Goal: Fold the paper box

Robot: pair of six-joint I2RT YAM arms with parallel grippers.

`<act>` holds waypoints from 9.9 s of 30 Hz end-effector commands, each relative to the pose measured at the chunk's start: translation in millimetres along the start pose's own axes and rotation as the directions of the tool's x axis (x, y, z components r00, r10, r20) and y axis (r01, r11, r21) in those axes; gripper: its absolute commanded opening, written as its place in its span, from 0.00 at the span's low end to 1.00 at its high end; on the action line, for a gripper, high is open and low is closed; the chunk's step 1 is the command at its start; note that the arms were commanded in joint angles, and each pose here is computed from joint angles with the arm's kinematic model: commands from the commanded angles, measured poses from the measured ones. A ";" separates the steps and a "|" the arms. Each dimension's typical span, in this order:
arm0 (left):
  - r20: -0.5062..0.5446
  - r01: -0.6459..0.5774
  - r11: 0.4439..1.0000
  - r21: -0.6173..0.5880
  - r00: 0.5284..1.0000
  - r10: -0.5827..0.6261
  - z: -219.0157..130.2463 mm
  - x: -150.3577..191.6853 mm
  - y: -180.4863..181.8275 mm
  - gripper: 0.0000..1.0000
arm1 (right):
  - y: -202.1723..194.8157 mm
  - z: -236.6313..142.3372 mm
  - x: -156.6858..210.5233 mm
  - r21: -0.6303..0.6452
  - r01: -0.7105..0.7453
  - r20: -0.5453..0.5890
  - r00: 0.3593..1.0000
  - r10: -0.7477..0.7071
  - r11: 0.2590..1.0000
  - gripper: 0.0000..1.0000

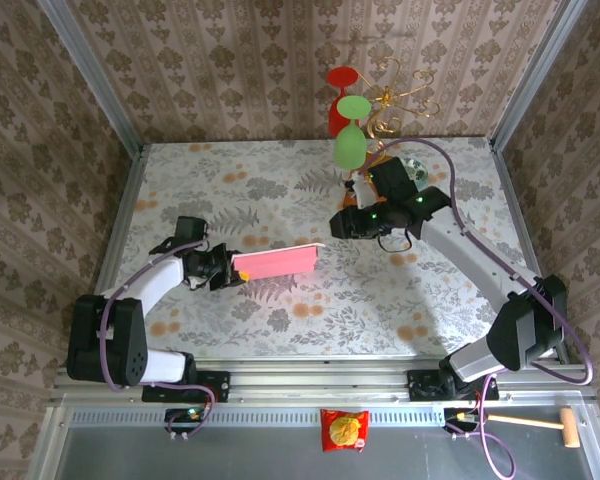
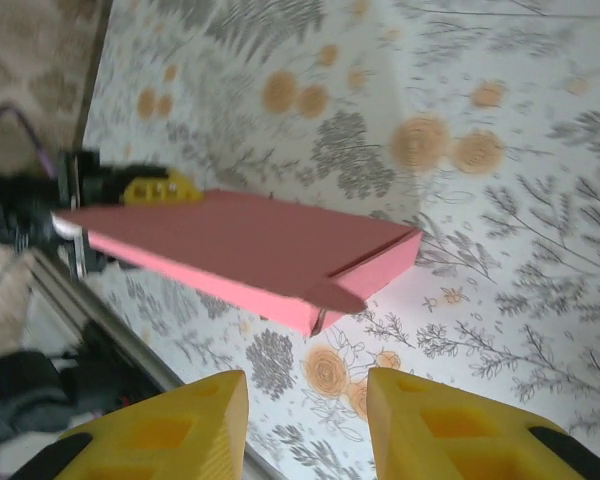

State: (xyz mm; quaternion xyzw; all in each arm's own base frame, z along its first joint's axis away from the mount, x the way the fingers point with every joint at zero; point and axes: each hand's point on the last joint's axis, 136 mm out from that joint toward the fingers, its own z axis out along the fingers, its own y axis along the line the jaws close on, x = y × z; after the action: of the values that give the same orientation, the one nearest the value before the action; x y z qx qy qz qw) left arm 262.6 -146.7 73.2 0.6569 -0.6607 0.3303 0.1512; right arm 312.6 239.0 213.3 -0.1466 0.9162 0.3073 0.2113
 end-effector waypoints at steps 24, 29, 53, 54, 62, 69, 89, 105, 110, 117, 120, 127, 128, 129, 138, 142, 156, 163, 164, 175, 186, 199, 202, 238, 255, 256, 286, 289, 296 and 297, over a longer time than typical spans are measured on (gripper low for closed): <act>0.056 0.037 0.992 -0.119 0.998 -0.030 -7.5 -30.1 -6.3 0.19 | 12.2 64.4 14.1 0.041 0.534 -0.296 0.814 -0.500 0.844 0.34; 0.054 0.032 0.993 -0.115 0.998 -0.026 -7.1 -30.0 -9.6 0.19 | 14.0 68.3 11.5 0.034 0.526 -0.301 0.816 -0.493 0.850 0.26; 0.051 0.024 0.993 -0.119 0.999 -0.018 -5.1 -31.1 -11.0 0.18 | 7.9 75.2 12.1 0.080 0.501 -0.321 0.832 -0.453 0.862 0.17; 0.051 0.026 0.993 -0.119 0.998 -0.020 -5.3 -31.3 -11.2 0.18 | 7.3 75.0 11.7 0.085 0.500 -0.321 0.833 -0.451 0.862 0.16; 0.050 0.024 0.993 -0.117 0.999 -0.018 -6.1 -30.4 -11.2 0.18 | 3.3 76.6 11.0 0.118 0.482 -0.319 0.846 -0.427 0.868 0.00; 0.051 0.030 0.993 -0.116 0.998 -0.024 -6.1 -30.9 -10.0 0.18 | 6.5 75.2 9.2 0.142 0.388 -0.284 0.897 -0.338 0.911 0.00; 0.053 0.065 0.993 -0.101 0.997 -0.060 -2.5 -34.0 -7.7 0.17 | 17.4 76.3 15.7 0.223 0.101 -0.224 0.973 -0.050 0.970 0.00; 0.060 0.068 0.993 -0.101 0.996 -0.062 -3.9 -34.0 -5.7 0.13 | 5.8 70.8 10.9 0.302 0.124 -0.243 0.969 -0.050 0.945 0.10; 0.063 0.070 0.992 -0.103 0.996 -0.063 -4.8 -34.3 -6.2 0.12 | 9.4 75.1 4.3 0.244 0.148 -0.228 0.969 -0.092 0.958 0.19; 0.066 0.070 0.992 -0.104 0.996 -0.064 -6.2 -34.4 -5.5 0.12 | 12.0 77.9 4.7 0.203 0.172 -0.232 0.965 -0.123 0.964 0.23; 0.073 0.078 0.990 -0.114 0.995 -0.070 -7.4 -35.4 -3.0 0.12 | 19.1 76.9 4.0 0.160 0.177 -0.199 0.969 -0.143 0.971 0.25; 0.092 0.101 0.986 -0.131 0.992 -0.089 -8.7 -38.4 -0.1 0.13 | 19.5 77.7 2.3 0.127 0.196 -0.141 0.974 -0.178 0.972 0.27; 0.095 0.103 0.985 -0.136 0.991 -0.091 -9.1 -38.4 -0.1 0.13 | 18.7 77.9 0.9 0.126 0.196 -0.136 0.974 -0.179 0.972 0.26; 0.098 0.103 0.985 -0.141 0.991 -0.090 -9.7 -38.5 -0.5 0.13 | 18.3 78.5 -0.7 0.126 0.197 -0.130 0.975 -0.181 0.972 0.25; 0.105 0.110 0.984 -0.143 0.990 -0.095 -11.5 -37.9 -3.4 0.13 | 14.7 82.4 0.3 0.132 0.193 -0.149 0.974 -0.173 0.972 0.15; 0.107 0.113 0.983 -0.144 0.989 -0.098 -10.9 -38.7 -2.9 0.12 | 12.8 82.8 1.5 0.139 0.189 -0.149 0.974 -0.168 0.972 0.11; 0.107 0.137 0.981 -0.134 0.987 -0.124 -8.9 -39.8 -4.5 0.12 | 5.7 82.9 -0.3 0.265 0.158 -0.116 0.985 -0.131 0.951 0.00; 0.117 0.170 0.978 -0.123 0.981 -0.156 -8.4 -41.7 -2.4 0.12 | 12.3 80.1 -1.7 0.305 0.073 -0.053 0.997 -0.060 0.949 0.00; 0.119 0.170 0.978 -0.122 0.981 -0.155 -8.4 -42.0 -1.9 0.12 | 12.4 79.1 -1.8 0.312 0.053 -0.044 0.998 -0.041 0.949 0.00; 0.125 0.195 0.975 -0.103 0.975 -0.182 -7.5 -44.3 -0.6 0.11 | 17.9 82.4 2.7 0.323 -0.086 -0.008 0.996 0.093 0.943 0.00; 0.106 0.177 0.982 -0.062 0.980 -0.170 -4.6 -46.1 -8.6 0.18 | -3.2 89.0 22.9 0.421 -0.003 -0.006 1.000 0.006 0.907 0.00; 0.063 0.054 0.993 0.107 0.996 -0.061 -22.3 -40.2 -36.0 0.66 | -8.2 96.1 26.2 0.479 0.047 0.002 0.998 -0.055 0.876 0.00; 0.114 -0.020 0.990 0.138 0.993 0.004 -40.9 -40.8 -40.5 0.67 | -6.1 95.6 23.8 0.479 0.050 0.008 0.998 -0.061 0.877 0.00; -0.036 -0.917 -0.238 -0.319 -0.239 0.970 -111.1 33.6 -25.6 0.34 | 7.2 103.1 15.8 0.460 0.076 -0.023 0.997 -0.074 0.885 0.00; -0.051 -0.908 -0.230 -0.350 -0.227 0.973 -96.0 19.0 -30.9 0.29 | 7.7 104.7 15.2 0.458 0.081 -0.030 0.997 -0.075 0.885 0.00; -0.053 -0.909 -0.229 -0.349 -0.225 0.973 -95.2 18.9 -31.3 0.29 | 7.4 104.5 15.9 0.459 0.080 -0.031 0.997 -0.074 0.885 0.00; -0.051 -0.958 -0.076 -0.277 -0.064 0.997 -83.8 32.9 -22.2 0.00 | 6.3 103.6 16.2 0.469 0.073 -0.030 0.997 -0.066 0.880 0.00; -0.057 -0.963 -0.047 -0.265 -0.033 0.998 -85.1 37.2 -22.2 0.00 | 5.6 103.4 16.2 0.475 0.074 -0.032 0.997 -0.066 0.877 0.00; -0.088 -0.969 -0.002 -0.247 0.020 0.996 -84.5 39.3 -14.6 0.00 | 4.3 103.5 15.7 0.486 0.071 -0.037 0.997 -0.061 0.871 0.00; -0.087 -0.970 0.006 -0.242 0.028 0.996 -84.8 39.4 -14.5 0.00 | 3.9 103.6 16.0 0.488 0.071 -0.037 0.997 -0.060 0.870 0.00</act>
State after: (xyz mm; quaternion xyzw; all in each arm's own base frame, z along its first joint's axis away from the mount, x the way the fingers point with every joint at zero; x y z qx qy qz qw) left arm 260.0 -111.9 158.7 -0.0073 -0.9758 0.1917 -0.1053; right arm 339.9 312.8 156.5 -0.1130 0.9480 0.0913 0.2832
